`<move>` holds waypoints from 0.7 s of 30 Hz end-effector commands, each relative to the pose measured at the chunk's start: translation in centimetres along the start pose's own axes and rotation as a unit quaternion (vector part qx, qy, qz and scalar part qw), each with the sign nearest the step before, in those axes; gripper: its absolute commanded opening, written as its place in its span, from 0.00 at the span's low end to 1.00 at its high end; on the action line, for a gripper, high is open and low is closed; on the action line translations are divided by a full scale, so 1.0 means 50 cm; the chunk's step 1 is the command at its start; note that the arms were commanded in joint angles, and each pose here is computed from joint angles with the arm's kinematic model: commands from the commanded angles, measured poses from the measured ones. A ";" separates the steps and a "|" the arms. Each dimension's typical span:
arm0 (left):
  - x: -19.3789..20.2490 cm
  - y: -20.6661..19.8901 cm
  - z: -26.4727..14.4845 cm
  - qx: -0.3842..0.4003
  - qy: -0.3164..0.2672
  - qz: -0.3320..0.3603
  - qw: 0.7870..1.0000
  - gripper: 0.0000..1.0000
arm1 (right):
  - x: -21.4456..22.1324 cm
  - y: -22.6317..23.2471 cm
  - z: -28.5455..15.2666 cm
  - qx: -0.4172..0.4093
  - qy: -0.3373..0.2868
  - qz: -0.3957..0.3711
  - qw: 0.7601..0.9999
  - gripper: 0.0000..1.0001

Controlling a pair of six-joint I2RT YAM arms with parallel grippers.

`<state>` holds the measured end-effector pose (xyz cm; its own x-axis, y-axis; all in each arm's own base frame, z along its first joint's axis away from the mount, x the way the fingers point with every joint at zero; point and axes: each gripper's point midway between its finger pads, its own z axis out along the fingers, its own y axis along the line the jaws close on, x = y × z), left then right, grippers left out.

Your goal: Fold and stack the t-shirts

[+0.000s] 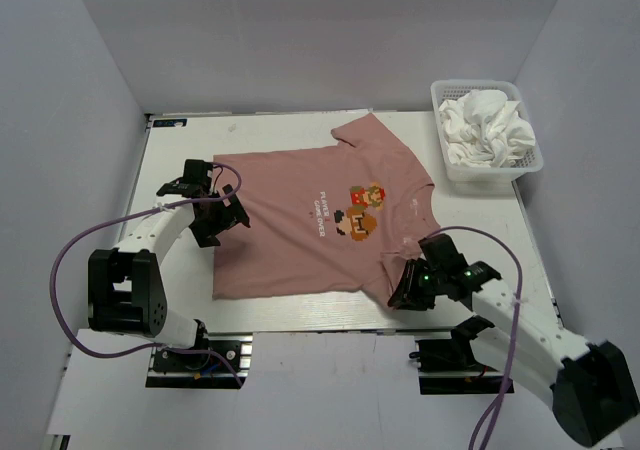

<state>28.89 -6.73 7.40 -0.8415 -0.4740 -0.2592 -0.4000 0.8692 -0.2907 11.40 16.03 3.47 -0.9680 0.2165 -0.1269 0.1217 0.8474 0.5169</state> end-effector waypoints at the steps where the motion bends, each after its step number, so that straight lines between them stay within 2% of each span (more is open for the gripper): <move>1: -0.006 -0.009 -0.018 0.013 -0.018 0.000 1.000 1.00 | 0.016 0.018 -0.035 -0.030 -0.017 0.045 0.998 0.46; 2: -0.006 -0.009 -0.018 0.013 -0.018 0.000 1.000 1.00 | 0.017 0.019 -0.041 -0.030 -0.019 0.038 0.999 0.90; 7: -0.012 -0.014 -0.019 0.019 -0.028 -0.003 0.999 1.00 | -0.022 0.022 -0.067 -0.003 -0.055 0.008 0.998 0.90; 10: -0.013 -0.021 -0.012 0.018 -0.022 -0.004 1.000 1.00 | -0.095 0.023 -0.105 0.052 -0.122 -0.020 0.991 0.90; 11: -0.021 -0.027 -0.013 0.020 -0.025 -0.004 0.999 1.00 | -0.118 -0.010 -0.113 0.108 -0.140 -0.028 0.984 0.90; 12: -0.025 -0.029 -0.011 0.020 -0.025 -0.004 0.999 1.00 | -0.167 0.009 -0.152 0.121 -0.189 -0.036 0.974 0.90; 15: -0.054 -0.043 -0.002 0.016 -0.028 -0.004 0.999 1.00 | -0.221 -0.002 -0.189 0.187 -0.225 -0.055 0.955 0.90; 16: -0.083 -0.063 -0.006 0.028 -0.046 -0.002 0.999 1.00 | -0.235 0.009 -0.186 0.182 -0.231 -0.066 0.954 0.90; 17: -0.090 -0.076 -0.001 0.032 -0.049 0.003 0.998 1.00 | -0.243 0.015 -0.172 0.184 -0.215 -0.099 0.954 0.90; 20: -0.121 -0.101 0.035 0.035 -0.048 0.008 0.998 1.00 | -0.277 0.050 -0.125 0.160 -0.205 -0.134 0.956 0.90; 21: -0.126 -0.103 0.047 0.031 -0.043 0.007 0.999 1.00 | -0.304 0.080 -0.122 0.139 -0.222 -0.138 0.955 0.90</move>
<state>34.53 -7.88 7.73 -0.8268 -0.4785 -0.2958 -0.3878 0.8657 -0.3165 22.10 12.29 12.08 -0.8288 0.1714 -0.5327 0.0658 0.9752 0.2115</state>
